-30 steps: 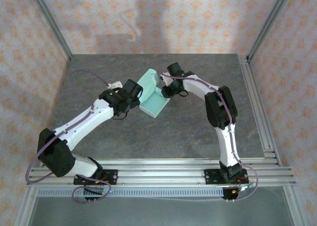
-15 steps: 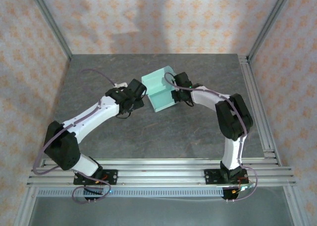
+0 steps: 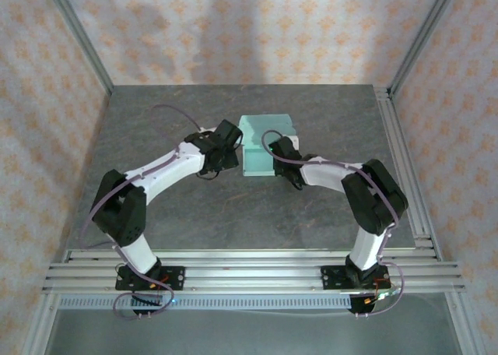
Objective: Fold the paper box
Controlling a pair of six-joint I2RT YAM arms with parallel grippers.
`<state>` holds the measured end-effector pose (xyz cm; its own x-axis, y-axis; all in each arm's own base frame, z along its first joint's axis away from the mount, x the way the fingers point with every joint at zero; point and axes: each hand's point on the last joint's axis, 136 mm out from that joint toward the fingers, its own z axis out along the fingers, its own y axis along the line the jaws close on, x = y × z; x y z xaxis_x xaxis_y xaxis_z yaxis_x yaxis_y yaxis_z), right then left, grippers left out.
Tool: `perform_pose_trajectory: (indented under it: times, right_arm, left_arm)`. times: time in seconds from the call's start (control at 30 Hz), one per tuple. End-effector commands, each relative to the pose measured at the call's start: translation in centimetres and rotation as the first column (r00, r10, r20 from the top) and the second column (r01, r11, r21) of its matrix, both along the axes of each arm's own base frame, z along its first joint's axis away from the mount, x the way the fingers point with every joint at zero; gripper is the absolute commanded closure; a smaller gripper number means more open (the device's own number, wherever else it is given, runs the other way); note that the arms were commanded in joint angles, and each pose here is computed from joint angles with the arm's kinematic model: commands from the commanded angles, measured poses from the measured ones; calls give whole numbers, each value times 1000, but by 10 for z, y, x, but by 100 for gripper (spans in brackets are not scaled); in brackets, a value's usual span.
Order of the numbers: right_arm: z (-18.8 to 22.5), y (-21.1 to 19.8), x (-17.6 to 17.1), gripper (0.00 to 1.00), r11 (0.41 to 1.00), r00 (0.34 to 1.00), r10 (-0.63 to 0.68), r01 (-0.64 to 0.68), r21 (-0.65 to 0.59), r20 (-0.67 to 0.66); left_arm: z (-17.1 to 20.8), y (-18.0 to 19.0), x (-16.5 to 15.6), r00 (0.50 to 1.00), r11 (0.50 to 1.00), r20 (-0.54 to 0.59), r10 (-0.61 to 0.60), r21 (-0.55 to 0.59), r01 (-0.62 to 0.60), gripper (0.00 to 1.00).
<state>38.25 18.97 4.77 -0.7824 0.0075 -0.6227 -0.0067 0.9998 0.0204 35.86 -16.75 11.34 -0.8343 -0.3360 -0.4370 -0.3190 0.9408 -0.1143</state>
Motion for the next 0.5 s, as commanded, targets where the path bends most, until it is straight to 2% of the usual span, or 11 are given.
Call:
perform_pose_trajectory:
  times: [0.0,0.07,0.3,0.37,0.47]
  right_arm:
    - [18,-6,5,79,998,997,-59,58,22,49]
    - [20,-3,4,75,999,999,-32,31,22,44]
    - [45,2,2,50,997,995,57,-62,48,85]
    - [49,2,2,47,993,995,64,-72,99,83]
    - [51,1,4,45,969,996,53,-68,239,66]
  left_arm:
    - [1,-20,14,997,997,17,-71,-25,72,27]
    - [-4,-24,19,997,996,5,-82,-25,82,28]
    - [-16,-34,31,995,995,-7,-102,-23,102,33]
    - [-18,-36,33,994,994,-9,-105,-31,104,34]
    - [-21,-40,35,994,993,-6,-110,-51,110,35]
